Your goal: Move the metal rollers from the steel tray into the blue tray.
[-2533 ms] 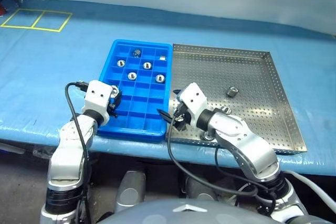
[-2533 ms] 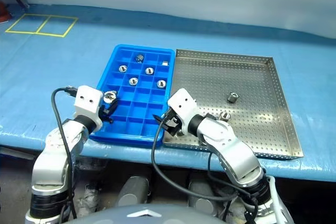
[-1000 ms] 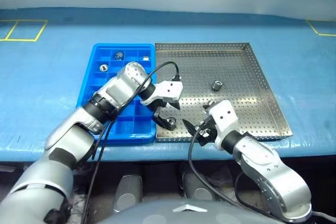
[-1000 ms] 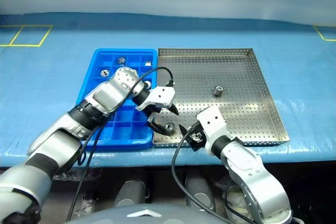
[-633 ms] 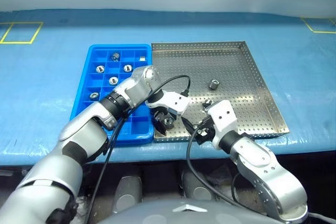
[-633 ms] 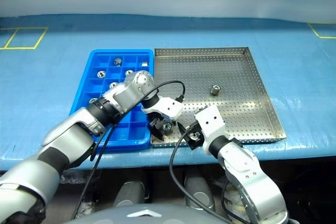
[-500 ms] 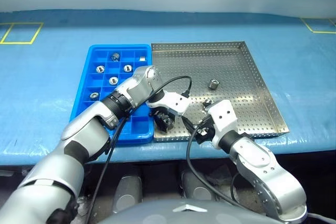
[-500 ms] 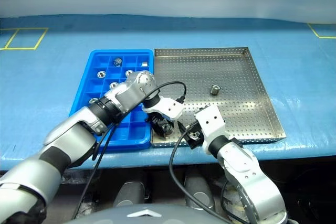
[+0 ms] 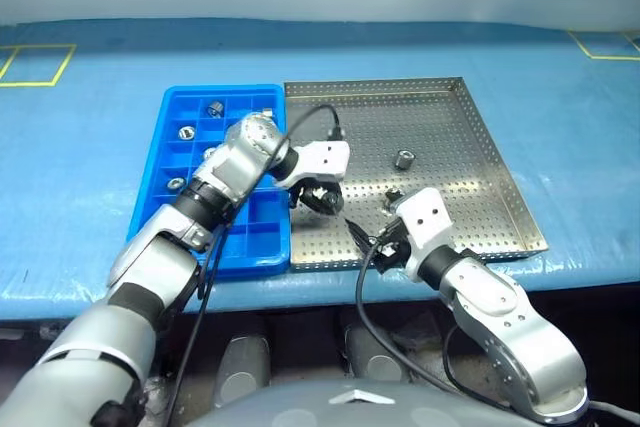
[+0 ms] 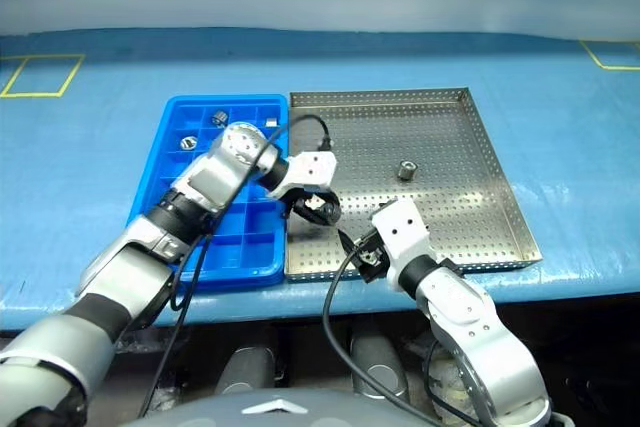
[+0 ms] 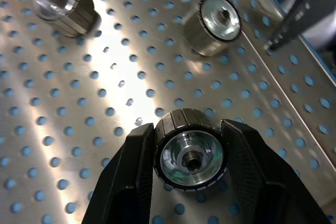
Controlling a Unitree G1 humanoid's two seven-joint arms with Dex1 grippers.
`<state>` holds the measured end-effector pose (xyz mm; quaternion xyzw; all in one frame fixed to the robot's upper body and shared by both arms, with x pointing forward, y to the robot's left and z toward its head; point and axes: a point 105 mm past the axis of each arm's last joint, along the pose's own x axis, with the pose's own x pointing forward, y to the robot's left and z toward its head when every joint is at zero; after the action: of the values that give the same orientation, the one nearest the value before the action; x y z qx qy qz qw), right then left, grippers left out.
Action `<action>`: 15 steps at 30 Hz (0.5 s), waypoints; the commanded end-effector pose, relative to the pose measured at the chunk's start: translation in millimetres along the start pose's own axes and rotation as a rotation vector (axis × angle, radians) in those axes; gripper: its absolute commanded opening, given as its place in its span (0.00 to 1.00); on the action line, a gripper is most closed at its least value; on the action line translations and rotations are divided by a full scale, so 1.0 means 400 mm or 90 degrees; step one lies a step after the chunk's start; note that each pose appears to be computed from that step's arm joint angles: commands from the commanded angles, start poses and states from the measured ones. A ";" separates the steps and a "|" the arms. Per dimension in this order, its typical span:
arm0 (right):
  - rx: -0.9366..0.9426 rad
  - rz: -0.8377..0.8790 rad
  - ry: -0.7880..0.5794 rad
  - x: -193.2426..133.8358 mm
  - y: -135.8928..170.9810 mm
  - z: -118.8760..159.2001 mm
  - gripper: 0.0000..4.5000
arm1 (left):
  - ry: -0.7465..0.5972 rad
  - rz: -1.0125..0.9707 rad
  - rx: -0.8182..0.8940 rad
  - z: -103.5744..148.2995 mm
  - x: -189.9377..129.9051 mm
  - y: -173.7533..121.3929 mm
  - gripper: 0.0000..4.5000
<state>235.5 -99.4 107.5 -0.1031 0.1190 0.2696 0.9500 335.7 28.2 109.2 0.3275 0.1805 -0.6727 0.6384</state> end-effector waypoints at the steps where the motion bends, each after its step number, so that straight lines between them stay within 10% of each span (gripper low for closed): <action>1: -0.012 0.022 -0.021 0.002 0.007 0.021 1.00 | -0.079 0.169 -0.037 0.022 -0.073 0.041 0.39; 15: -0.060 0.202 -0.076 0.096 0.087 0.069 1.00 | -0.170 0.864 -0.306 -0.115 -0.336 -0.055 0.39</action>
<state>255.7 -53.2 106.0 -0.1148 0.0985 0.4044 0.9020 327.8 157.0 139.6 0.1296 0.0416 -0.1345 0.9815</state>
